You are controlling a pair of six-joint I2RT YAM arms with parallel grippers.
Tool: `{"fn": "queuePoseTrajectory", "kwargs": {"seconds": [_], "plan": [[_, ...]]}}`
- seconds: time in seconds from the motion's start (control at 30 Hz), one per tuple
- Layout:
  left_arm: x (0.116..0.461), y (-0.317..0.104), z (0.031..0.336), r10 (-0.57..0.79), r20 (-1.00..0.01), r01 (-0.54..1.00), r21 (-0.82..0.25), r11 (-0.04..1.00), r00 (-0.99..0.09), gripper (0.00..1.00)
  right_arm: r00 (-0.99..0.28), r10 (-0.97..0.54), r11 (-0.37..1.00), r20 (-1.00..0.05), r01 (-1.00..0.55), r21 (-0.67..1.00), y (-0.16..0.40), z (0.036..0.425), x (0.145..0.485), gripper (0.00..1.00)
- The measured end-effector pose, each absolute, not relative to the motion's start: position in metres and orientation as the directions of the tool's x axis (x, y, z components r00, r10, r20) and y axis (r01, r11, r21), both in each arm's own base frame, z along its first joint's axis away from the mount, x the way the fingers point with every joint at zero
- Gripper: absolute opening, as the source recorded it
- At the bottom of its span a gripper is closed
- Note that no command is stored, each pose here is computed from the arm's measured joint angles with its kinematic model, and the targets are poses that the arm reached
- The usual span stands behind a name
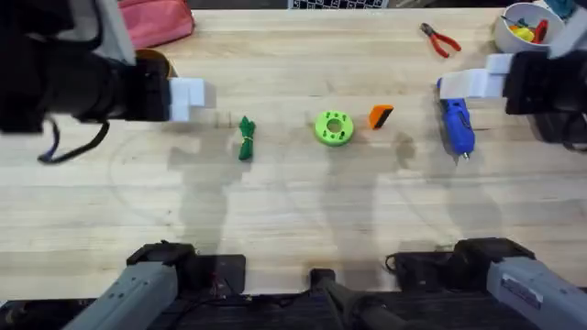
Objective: Pick up the gripper from the table and insert it into the empty holder that is missing its gripper. Then pick up a screw, insert it into the mounting hole, and use the screwdriver to tighten it. Finally, clean up the table by picking up the vegetable and placing it into the bucket.
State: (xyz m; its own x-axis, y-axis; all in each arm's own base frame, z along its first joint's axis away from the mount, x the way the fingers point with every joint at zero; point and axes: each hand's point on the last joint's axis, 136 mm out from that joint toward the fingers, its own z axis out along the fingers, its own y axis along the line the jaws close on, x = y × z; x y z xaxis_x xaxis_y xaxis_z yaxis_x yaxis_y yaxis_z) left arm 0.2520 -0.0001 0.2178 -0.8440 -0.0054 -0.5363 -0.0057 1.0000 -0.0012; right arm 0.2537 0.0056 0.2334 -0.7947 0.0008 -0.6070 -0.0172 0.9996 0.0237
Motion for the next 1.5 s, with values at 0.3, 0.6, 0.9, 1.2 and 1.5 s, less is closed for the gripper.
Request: {"fn": "queuePoseTrajectory", "kwargs": {"seconds": [0.3, 0.6, 0.9, 1.2, 1.5], "plan": [[0.265, -0.002, 0.161, -0.005, -0.274, -0.003, -0.006, 1.000, -0.962, 0.985, -0.926, 0.001, 1.000, -0.377, -0.010, 0.027, 0.006, 0.189, 0.260, 0.993], [0.270, -0.022, 0.143, 0.030, -0.213, 0.036, -0.023, 0.999, -0.977, 0.985, -0.927, 0.004, 1.000, -0.375, -0.007, 0.029, 0.006, 0.189, 0.260, 0.994], [0.277, -0.058, 0.097, 0.054, -0.065, 0.057, -0.042, 0.998, -0.996, 0.985, -0.927, 0.004, 0.999, -0.375, -0.008, 0.031, 0.006, 0.189, 0.260, 0.993], [0.287, -0.064, 0.049, 0.036, 0.043, 0.034, -0.048, 0.998, -0.998, 0.995, -0.927, 0.004, 0.999, -0.375, -0.008, 0.031, 0.006, 0.189, 0.260, 0.994], [0.288, -0.069, 0.030, 0.031, 0.087, 0.025, -0.070, 0.997, -0.996, 0.812, -0.927, 0.004, 0.999, -0.375, -0.008, 0.031, 0.006, 0.189, 0.260, 0.994]]}}
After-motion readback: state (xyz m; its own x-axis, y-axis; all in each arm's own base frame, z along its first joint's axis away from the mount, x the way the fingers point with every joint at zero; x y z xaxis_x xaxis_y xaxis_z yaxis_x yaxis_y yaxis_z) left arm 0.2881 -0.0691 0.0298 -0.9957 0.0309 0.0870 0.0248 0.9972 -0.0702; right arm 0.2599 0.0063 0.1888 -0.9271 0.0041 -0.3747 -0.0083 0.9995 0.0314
